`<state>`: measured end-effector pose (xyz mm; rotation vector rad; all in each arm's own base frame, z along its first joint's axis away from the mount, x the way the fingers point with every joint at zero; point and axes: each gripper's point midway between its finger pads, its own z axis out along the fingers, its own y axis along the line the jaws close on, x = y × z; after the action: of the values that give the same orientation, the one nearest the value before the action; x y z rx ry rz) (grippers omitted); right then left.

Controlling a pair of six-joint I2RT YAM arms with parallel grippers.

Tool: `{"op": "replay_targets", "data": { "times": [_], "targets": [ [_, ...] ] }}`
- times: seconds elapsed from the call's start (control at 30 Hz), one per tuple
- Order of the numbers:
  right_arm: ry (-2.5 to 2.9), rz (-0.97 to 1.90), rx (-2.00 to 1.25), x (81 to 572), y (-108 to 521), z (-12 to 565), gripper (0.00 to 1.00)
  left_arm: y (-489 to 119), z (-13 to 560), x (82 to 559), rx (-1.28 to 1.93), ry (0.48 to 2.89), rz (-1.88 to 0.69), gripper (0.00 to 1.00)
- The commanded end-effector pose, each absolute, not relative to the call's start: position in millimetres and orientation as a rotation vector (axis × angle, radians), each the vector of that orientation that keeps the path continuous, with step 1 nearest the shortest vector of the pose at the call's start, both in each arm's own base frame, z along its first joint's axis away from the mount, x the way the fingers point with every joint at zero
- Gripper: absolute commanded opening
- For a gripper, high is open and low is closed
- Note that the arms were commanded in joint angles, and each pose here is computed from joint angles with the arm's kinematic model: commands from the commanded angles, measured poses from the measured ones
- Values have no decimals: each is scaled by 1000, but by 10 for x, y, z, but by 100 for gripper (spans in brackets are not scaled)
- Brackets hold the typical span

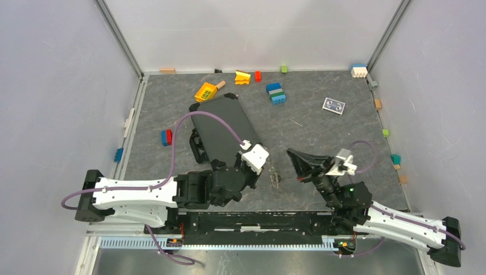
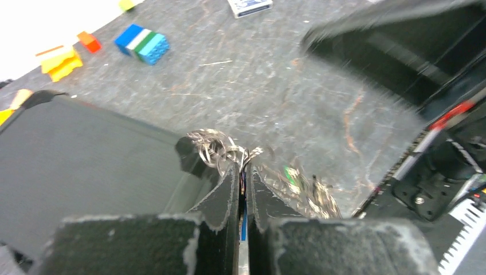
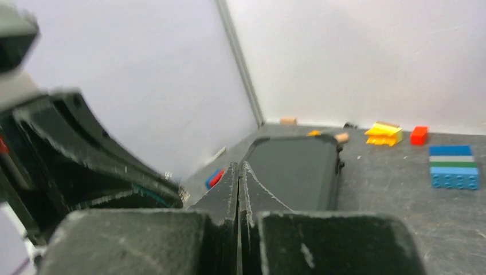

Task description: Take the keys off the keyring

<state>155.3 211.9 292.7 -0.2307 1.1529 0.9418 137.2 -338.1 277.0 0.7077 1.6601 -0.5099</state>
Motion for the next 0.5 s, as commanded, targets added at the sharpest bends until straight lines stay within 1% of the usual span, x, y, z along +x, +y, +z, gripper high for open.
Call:
{"op": "replay_targets", "data": {
  "times": [0.0,0.2,0.33,0.37,0.47],
  "targets": [
    [1065,933,-4,1675,1762,3227,0,-3081,2974,1522,613,1624,-414,2],
    [1089,921,-42,1674,1820,3152,0,-3068,3073,1522,675,1586,-385,2],
    [1064,888,-206,1577,1960,3221,1,-3084,3083,1463,812,1545,-361,2],
    [1051,883,-259,1536,2004,3260,3,-3087,3084,1436,859,1532,-359,2],
    [1012,852,-431,1413,2141,3304,14,-3073,3114,1338,994,1484,-369,2]
  ]
}}
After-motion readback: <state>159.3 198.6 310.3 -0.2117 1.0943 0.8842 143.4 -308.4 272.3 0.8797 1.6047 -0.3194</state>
